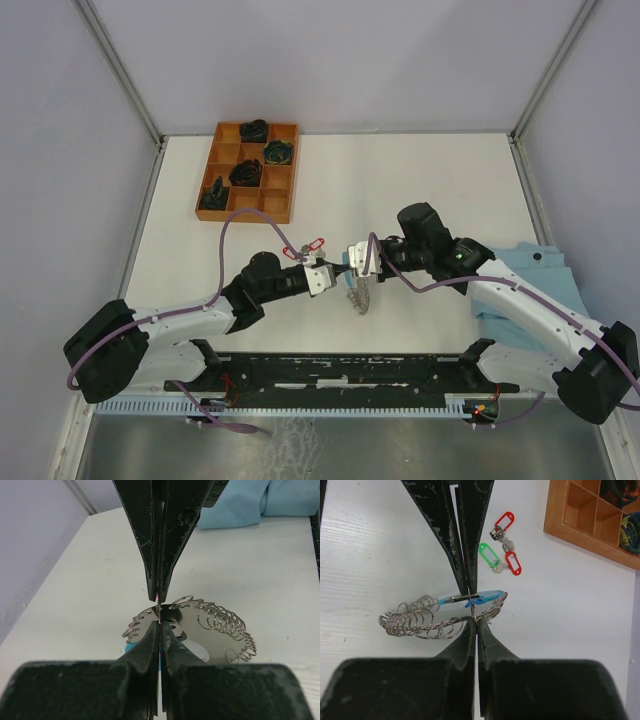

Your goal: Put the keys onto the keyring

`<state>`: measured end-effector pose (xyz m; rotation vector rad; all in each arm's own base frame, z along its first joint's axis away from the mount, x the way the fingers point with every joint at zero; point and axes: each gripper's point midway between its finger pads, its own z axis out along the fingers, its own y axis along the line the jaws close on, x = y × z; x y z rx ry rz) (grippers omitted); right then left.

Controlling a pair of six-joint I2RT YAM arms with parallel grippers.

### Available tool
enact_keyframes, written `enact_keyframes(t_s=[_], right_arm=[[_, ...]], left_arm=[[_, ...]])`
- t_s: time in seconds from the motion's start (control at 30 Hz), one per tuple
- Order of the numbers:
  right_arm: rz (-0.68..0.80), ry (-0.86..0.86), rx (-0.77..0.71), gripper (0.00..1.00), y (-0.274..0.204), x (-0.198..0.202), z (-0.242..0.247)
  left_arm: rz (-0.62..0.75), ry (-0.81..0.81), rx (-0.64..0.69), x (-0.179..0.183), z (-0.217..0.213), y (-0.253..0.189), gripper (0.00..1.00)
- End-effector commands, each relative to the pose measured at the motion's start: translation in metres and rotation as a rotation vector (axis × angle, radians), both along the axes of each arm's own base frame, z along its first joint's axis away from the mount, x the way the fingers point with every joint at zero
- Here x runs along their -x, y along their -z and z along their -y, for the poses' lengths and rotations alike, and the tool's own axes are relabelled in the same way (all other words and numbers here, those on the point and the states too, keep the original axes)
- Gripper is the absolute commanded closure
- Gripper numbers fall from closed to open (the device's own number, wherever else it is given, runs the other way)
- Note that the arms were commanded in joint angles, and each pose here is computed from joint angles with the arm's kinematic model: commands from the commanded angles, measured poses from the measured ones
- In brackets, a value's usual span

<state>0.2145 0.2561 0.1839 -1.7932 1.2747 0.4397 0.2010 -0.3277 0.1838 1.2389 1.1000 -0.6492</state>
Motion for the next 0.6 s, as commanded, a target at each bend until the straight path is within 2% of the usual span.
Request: enact_keyframes(t_s=[0.0, 0.57], right_arm=[[0.07, -0.018, -0.086, 0.99, -0.0386, -0.0023, -0.0096], [0.049, -0.046, -0.085, 0.99, -0.0389, 0.0035, -0.0147]], left_arm=[[0.033, 0.017, 0.077, -0.002, 0.0097, -0.0301, 0.97], [0.04, 0.055, 0.092, 0.0033, 0.013, -0.0326, 0.97]])
